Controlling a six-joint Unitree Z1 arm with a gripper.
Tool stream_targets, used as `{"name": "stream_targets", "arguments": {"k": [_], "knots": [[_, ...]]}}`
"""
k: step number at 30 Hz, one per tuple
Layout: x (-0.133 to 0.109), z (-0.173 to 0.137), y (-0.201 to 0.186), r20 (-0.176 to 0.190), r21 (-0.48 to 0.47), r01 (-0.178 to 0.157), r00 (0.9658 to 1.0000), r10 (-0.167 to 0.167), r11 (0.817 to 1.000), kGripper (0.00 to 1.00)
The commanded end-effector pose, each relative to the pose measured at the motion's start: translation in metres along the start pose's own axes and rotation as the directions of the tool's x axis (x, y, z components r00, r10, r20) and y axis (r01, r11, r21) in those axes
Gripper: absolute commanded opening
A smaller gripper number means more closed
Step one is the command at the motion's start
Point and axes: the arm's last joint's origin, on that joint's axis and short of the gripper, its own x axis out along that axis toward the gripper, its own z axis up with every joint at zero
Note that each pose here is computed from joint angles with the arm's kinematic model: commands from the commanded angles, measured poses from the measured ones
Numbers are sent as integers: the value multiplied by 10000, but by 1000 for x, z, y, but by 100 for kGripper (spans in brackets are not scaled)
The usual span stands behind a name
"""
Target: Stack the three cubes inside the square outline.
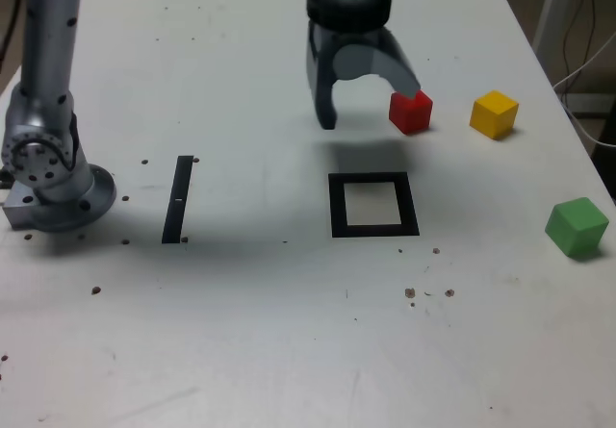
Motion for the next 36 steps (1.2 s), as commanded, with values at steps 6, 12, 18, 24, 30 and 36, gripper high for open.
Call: {"name": "stream_targets", "arguments": {"k": [6,12,18,24,30,36], "knots": [[4,29,12,-206,-635,38,9998,-51,9980,99],[10,55,24,-242,-937,23,9997,-45,9956,99],[23,73,35,-463,-1164,49,9989,-103,9932,98],[31,81,44,-655,-1334,105,9977,-194,9910,96],[42,87,48,-879,-1389,188,9956,-312,9901,89],[49,87,51,-1202,-1595,99,9923,-294,9871,60]]}}
